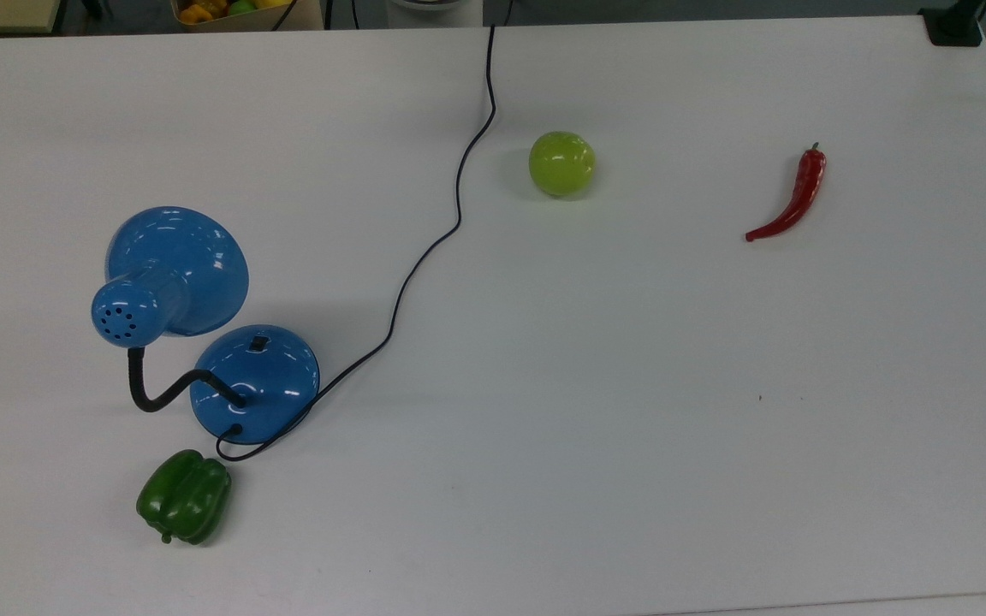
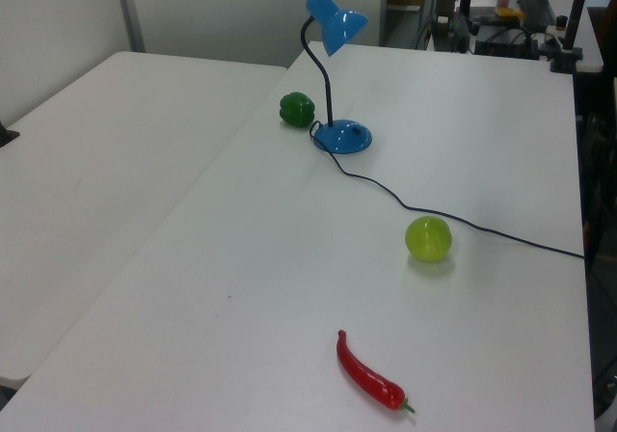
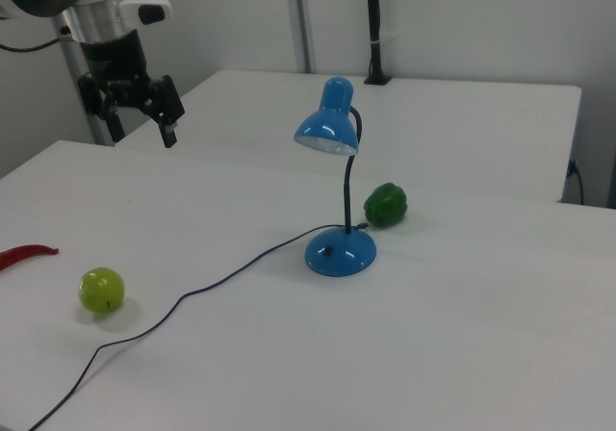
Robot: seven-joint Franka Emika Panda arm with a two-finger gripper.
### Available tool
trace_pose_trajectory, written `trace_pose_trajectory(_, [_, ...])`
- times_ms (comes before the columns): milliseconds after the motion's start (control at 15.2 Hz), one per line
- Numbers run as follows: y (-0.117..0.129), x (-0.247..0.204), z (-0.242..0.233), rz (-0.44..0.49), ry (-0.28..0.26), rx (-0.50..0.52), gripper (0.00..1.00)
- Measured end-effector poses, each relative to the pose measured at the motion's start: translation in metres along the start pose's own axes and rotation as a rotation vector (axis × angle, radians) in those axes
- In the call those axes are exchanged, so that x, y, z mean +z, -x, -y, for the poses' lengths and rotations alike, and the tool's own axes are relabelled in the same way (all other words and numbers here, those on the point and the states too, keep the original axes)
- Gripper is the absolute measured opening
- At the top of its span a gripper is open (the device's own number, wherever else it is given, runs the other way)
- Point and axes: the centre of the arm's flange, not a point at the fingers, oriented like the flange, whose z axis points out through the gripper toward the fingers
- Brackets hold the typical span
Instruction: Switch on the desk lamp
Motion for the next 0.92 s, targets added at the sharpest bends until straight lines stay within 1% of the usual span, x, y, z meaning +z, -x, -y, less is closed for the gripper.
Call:
trace_pose_trajectory(131, [-0.0002, 0.0012, 0.0, 0.0, 0.0, -0.01, 0.99])
trace_pose_trajectory(263, [-0.0002, 0.0014, -0.0001, 0.001, 0.0, -0.014, 0.94])
trace_pose_trajectory(328, [-0.0002, 0.0014, -0.0001, 0.001, 0.0, -0.016, 0.93])
trace_pose_trajectory(394, [-0.0002, 0.0014, -0.0001, 0.0, 0.0, -0.018, 0.86])
trace_pose_trajectory(459, [-0.0005, 0.0012, -0.0001, -0.002, 0.0, -0.018, 0.81])
trace_pose_trajectory(525, [-0.001, 0.0008, -0.0001, -0.007, 0.001, -0.018, 0.81])
trace_pose_trajectory(591, [-0.0016, 0.0004, -0.0002, -0.013, 0.001, -0.019, 0.75])
trace_pose_trajectory(853, [-0.0042, 0.0002, -0.0012, -0.034, 0.003, -0.018, 0.29])
trace_pose_trajectory(919, [-0.0045, 0.0003, -0.0018, -0.037, 0.003, -0.017, 0.21])
